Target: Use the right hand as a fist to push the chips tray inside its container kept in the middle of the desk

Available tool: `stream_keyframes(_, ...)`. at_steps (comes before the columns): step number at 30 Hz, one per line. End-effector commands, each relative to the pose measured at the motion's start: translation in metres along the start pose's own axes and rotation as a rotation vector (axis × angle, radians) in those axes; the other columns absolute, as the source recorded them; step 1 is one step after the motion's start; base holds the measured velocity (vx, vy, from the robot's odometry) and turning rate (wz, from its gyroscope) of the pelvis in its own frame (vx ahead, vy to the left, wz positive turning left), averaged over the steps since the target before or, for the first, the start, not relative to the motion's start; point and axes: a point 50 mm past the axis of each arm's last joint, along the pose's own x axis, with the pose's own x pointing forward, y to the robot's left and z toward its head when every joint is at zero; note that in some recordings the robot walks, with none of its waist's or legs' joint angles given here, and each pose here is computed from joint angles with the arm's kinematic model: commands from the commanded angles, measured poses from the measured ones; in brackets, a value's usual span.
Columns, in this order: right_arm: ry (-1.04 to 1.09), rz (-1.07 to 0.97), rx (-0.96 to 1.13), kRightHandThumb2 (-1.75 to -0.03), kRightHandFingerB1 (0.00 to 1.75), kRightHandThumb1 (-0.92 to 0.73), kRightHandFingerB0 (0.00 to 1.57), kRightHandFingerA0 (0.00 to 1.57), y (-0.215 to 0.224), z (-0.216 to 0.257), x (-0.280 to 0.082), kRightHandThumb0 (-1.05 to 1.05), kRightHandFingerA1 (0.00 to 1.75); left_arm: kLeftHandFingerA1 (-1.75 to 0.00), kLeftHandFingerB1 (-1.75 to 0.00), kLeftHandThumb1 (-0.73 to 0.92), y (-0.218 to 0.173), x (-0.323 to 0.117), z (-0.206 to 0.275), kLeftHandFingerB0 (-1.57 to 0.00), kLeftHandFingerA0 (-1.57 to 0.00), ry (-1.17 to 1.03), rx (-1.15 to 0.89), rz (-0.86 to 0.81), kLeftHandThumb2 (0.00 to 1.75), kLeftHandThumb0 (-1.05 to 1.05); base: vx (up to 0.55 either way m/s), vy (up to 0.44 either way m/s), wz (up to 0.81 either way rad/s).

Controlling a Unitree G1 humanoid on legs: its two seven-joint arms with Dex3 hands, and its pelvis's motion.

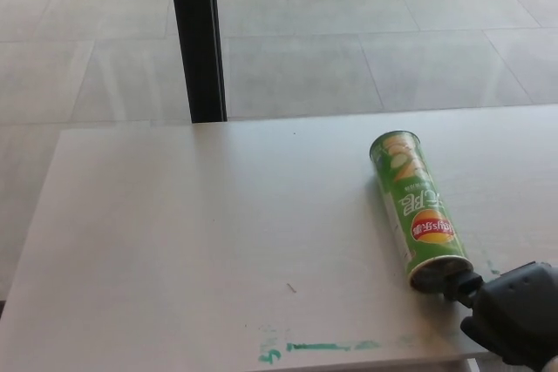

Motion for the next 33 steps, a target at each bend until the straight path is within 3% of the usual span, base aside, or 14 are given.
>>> stream_keyframes(1, -0.029, 0.147, 0.055, -0.66, 0.49, -0.82, 0.53, 0.94, -0.007, -0.003, -0.011, -0.58, 1.26, -0.57, -0.46, 0.92, 0.006, -0.001, 0.003, -0.33, -0.51, -0.018, 0.006, 0.015, 0.69, -0.83, 0.00, 0.000, 0.00)
stream_keyframes(6, -0.125, 0.287, 0.171, -0.64, 0.51, -0.80, 0.56, 0.89, -0.023, 0.006, -0.024, -0.49, 0.94, -0.65, -0.56, 0.73, 0.006, -0.001, 0.004, -0.32, -0.50, -0.016, 0.011, 0.031, 1.12, -0.81, 0.00, 0.000, 0.00)
stream_keyframes(7, -0.177, 0.326, 0.224, -0.63, 0.54, -0.77, 0.60, 0.88, -0.031, 0.010, -0.029, -0.52, 0.95, -0.57, -0.46, 0.92, 0.006, -0.001, 0.004, -0.35, -0.50, -0.016, 0.018, 0.026, 0.69, -0.84, 0.00, 0.000, 0.00)
stream_keyframes(9, -0.206, 0.377, 0.264, -0.63, 0.52, -0.77, 0.61, 0.87, -0.040, 0.014, -0.034, -0.52, 0.92, -0.64, -0.56, 0.72, 0.005, -0.001, 0.003, -0.29, -0.44, -0.012, -0.028, 0.013, 1.10, -0.80, 0.00, 0.000, 0.00)
stream_keyframes(10, -0.219, 0.419, 0.307, -0.63, 0.54, -0.77, 0.60, 0.84, -0.048, 0.017, -0.037, -0.51, 0.95, -0.57, -0.46, 0.92, 0.006, -0.001, 0.004, -0.34, -0.50, -0.020, -0.013, 0.011, 0.68, -0.83, 0.00, 0.000, 0.00)
stream_keyframes(11, -0.226, 0.429, 0.395, -0.99, 0.68, -0.58, 0.56, 0.79, -0.051, 0.019, -0.039, -0.43, 0.94, -0.57, -0.46, 0.92, 0.006, -0.001, 0.004, -0.32, -0.49, -0.018, -0.004, 0.010, 0.69, -0.82, 0.00, 0.000, 0.00)
stream_keyframes(19, -0.324, 0.451, 0.568, -1.01, 0.64, -0.58, 0.46, 0.83, -0.125, 0.007, -0.053, -0.43, 0.98, -0.55, -0.45, 0.92, 0.006, -0.001, 0.003, -0.35, -0.51, -0.010, -0.015, 0.019, 0.68, -0.83, 0.00, 0.000, 0.00)
stream_keyframes(20, -0.314, 0.419, 0.588, -0.62, 0.56, -0.74, 0.55, 0.86, -0.132, 0.003, -0.054, -0.46, 1.20, -0.55, -0.45, 0.92, 0.007, -0.001, 0.003, -0.35, -0.51, -0.009, -0.004, 0.019, 0.67, -0.83, 0.00, 0.000, 0.00)
stream_keyframes(22, -0.269, 0.315, 0.627, -1.00, 0.65, -0.59, 0.47, 0.82, -0.155, -0.021, -0.056, -0.44, 1.00, -0.64, -0.55, 0.72, 0.008, -0.002, 0.003, -0.31, -0.48, -0.010, -0.002, 0.019, 1.11, -0.81, 0.00, 0.000, 0.00)
stream_keyframes(25, -0.174, 0.168, 0.676, -0.62, 0.53, -0.76, 0.52, 0.79, -0.175, -0.053, -0.063, -0.43, 1.01, -0.55, -0.45, 0.92, 0.007, -0.001, 0.002, -0.35, -0.53, -0.008, 0.002, 0.022, 0.69, -0.83, 0.00, 0.000, 0.00)
stream_keyframes(28, -0.011, 0.006, 0.741, -1.00, 0.62, -0.59, 0.46, 0.78, -0.181, -0.092, -0.074, -0.46, 1.00, -0.58, -0.45, 0.92, 0.007, -0.001, 0.002, -0.33, -0.54, -0.006, 0.007, 0.021, 0.70, -0.83, 0.00, 0.000, 0.00)
stream_keyframes(29, 0.043, -0.037, 0.778, -1.00, 0.62, -0.59, 0.46, 0.84, -0.179, -0.104, -0.078, -0.44, 1.04, -0.64, -0.55, 0.72, 0.007, -0.002, 0.001, -0.30, -0.47, -0.005, 0.007, 0.022, 1.12, -0.79, 0.00, 0.000, 0.00)
stream_keyframes(32, 0.223, -0.198, 0.837, -0.62, 0.50, -0.67, 0.60, 0.85, -0.164, -0.135, -0.091, -0.49, 1.19, -0.57, -0.44, 0.92, 0.007, -0.002, 0.001, -0.33, -0.54, -0.005, 0.006, 0.021, 0.69, -0.85, 0.00, 0.000, 0.00)
stream_keyframes(33, 0.312, -0.249, 0.845, -0.62, 0.49, -0.70, 0.56, 0.82, -0.157, -0.145, -0.096, -0.43, 1.19, -0.65, -0.56, 0.74, 0.006, -0.002, 0.000, -0.32, -0.49, -0.004, 0.005, 0.023, 1.12, -0.84, 0.00, 0.000, 0.00)
